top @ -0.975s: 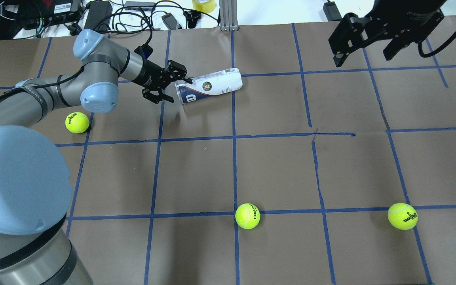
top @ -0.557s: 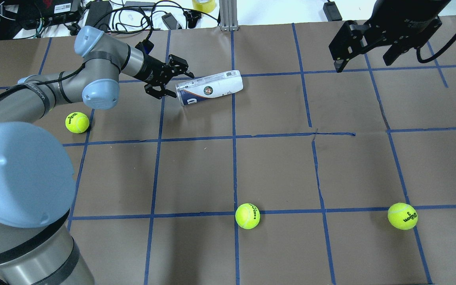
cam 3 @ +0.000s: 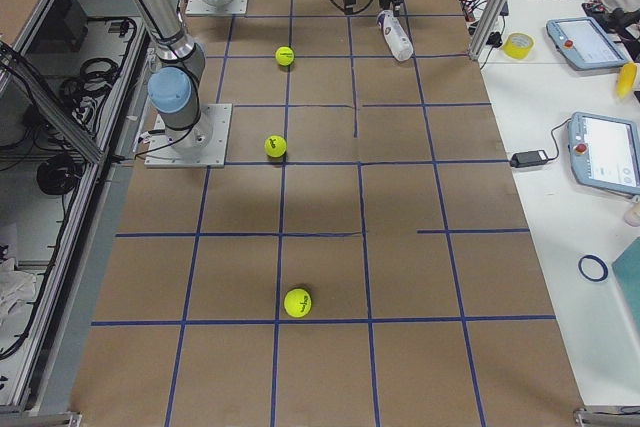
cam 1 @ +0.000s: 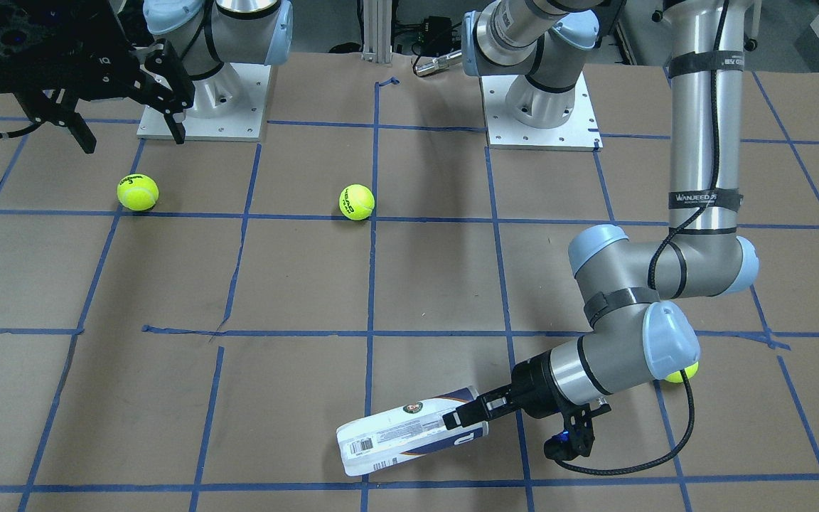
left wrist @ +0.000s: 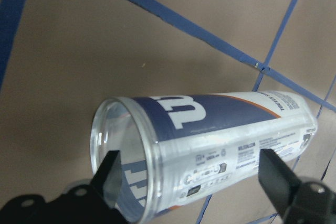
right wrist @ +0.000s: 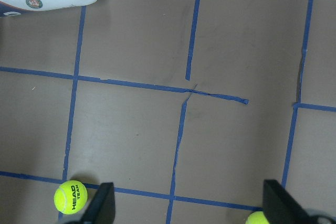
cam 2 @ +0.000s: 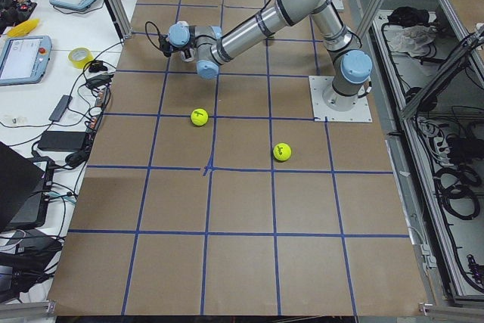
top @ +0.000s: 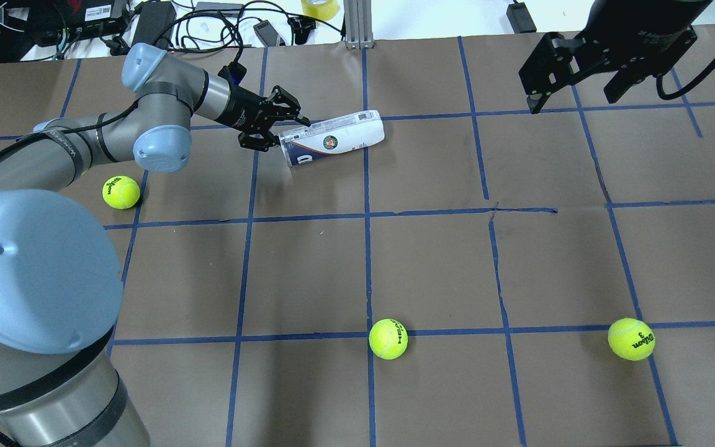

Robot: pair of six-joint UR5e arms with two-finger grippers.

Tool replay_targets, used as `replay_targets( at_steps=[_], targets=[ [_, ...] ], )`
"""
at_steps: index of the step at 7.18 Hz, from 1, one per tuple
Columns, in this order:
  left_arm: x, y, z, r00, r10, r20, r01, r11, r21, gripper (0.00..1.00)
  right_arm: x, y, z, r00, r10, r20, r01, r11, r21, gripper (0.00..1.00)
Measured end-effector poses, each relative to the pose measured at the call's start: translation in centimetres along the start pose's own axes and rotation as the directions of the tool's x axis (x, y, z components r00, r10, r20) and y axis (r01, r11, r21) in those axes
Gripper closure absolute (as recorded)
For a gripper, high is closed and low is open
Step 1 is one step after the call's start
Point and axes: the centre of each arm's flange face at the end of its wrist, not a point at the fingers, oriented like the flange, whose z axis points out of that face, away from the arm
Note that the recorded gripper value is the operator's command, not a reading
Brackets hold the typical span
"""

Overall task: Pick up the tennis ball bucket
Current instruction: 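Close the left gripper on the can's open end, then lift and rotate the can upright with the left gripper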

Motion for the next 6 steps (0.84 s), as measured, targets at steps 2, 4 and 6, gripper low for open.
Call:
replay_targets(
  at_steps=[2, 4, 6],
  targets=[
    [0.6, 0.2, -0.5, 0.999, -0.032, -0.013, 0.032, 0.999, 0.000, 1.00, 0.0, -0.1, 0.5, 1.000, 0.003, 0.003, -0.003, 1.000, -0.008, 0.00],
    [3.1, 0.2, -3.0, 0.997, -0.074, -0.015, 0.074, 0.997, 0.026, 1.00, 0.1, -0.3, 0.9, 1.000, -0.001, 0.002, 0.001, 1.000, -0.021, 0.00],
    [7.0, 0.0, -7.4, 0.993, -0.078, 0.086, 0.073, 0.995, 0.063, 1.00, 0.2, -0.4, 1.0, 1.000, -0.001, -0.001, 0.001, 1.000, -0.021, 0.00]
  ],
)
